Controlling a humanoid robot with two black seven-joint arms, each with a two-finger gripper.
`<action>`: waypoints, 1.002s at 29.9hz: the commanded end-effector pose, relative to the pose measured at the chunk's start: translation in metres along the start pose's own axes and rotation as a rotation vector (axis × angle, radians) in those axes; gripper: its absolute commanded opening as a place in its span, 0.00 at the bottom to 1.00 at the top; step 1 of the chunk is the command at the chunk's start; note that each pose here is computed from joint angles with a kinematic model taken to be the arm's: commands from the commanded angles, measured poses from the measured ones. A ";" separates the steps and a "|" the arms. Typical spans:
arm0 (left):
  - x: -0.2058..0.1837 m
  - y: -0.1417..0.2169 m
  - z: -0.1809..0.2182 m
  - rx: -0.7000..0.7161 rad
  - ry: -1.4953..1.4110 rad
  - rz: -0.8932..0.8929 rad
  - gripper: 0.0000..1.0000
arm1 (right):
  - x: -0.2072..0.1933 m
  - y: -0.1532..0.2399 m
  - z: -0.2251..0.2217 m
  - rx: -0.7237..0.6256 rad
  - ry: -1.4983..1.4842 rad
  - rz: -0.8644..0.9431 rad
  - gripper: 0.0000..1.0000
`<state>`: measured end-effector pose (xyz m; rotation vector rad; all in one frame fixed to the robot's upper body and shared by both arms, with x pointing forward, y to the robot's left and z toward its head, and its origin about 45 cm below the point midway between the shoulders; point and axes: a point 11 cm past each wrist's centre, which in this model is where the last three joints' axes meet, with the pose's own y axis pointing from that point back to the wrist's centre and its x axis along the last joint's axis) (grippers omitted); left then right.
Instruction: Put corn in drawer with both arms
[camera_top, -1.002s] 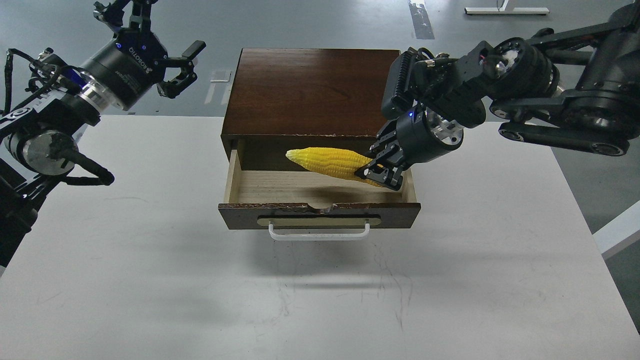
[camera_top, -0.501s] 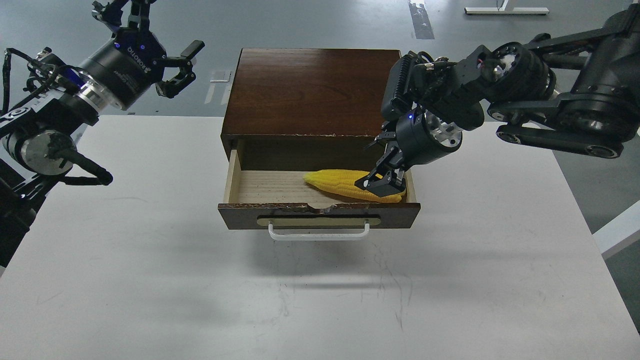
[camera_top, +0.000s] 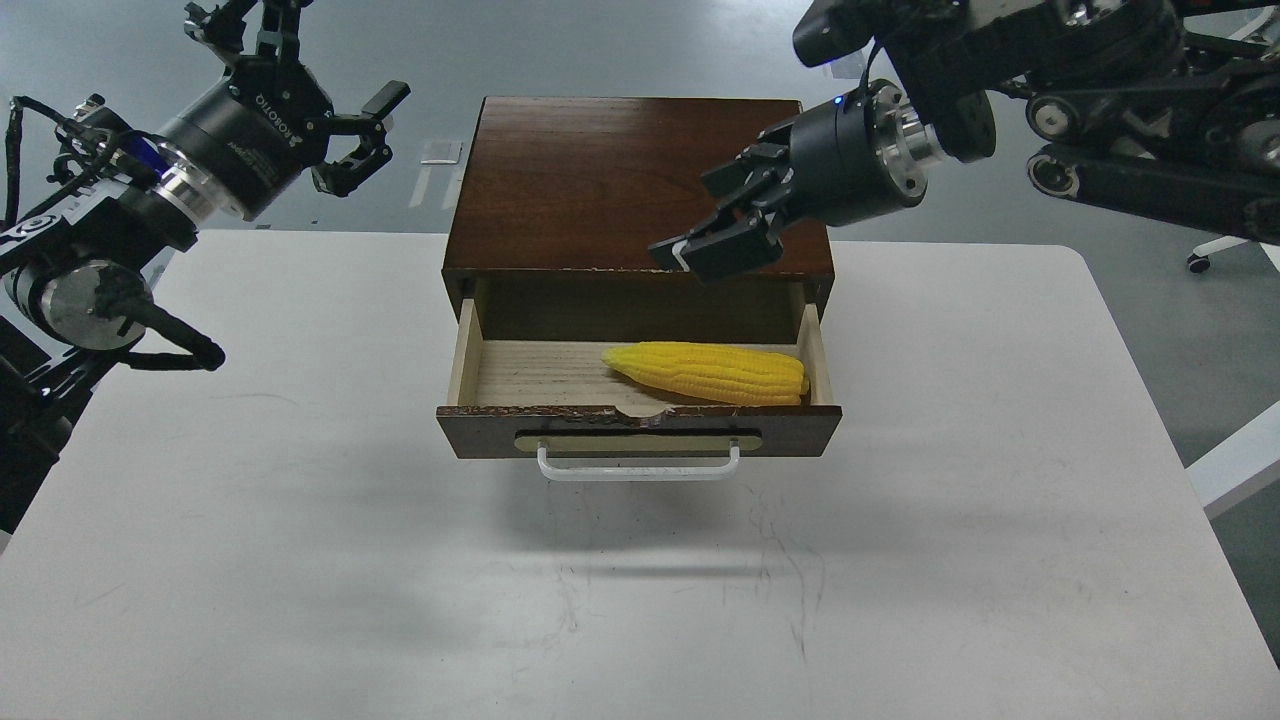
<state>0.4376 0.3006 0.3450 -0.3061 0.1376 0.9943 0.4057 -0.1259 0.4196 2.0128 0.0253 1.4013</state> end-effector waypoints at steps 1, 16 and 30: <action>0.000 0.000 0.000 -0.001 0.001 -0.002 0.98 | 0.018 0.033 0.017 0.049 -0.314 0.249 1.00; 0.000 0.005 -0.017 0.023 0.027 0.006 0.98 | -0.115 0.092 0.129 0.085 -1.240 0.898 1.00; -0.005 0.009 -0.038 0.055 0.045 0.002 0.98 | -0.205 0.073 0.151 0.049 -1.614 1.090 1.00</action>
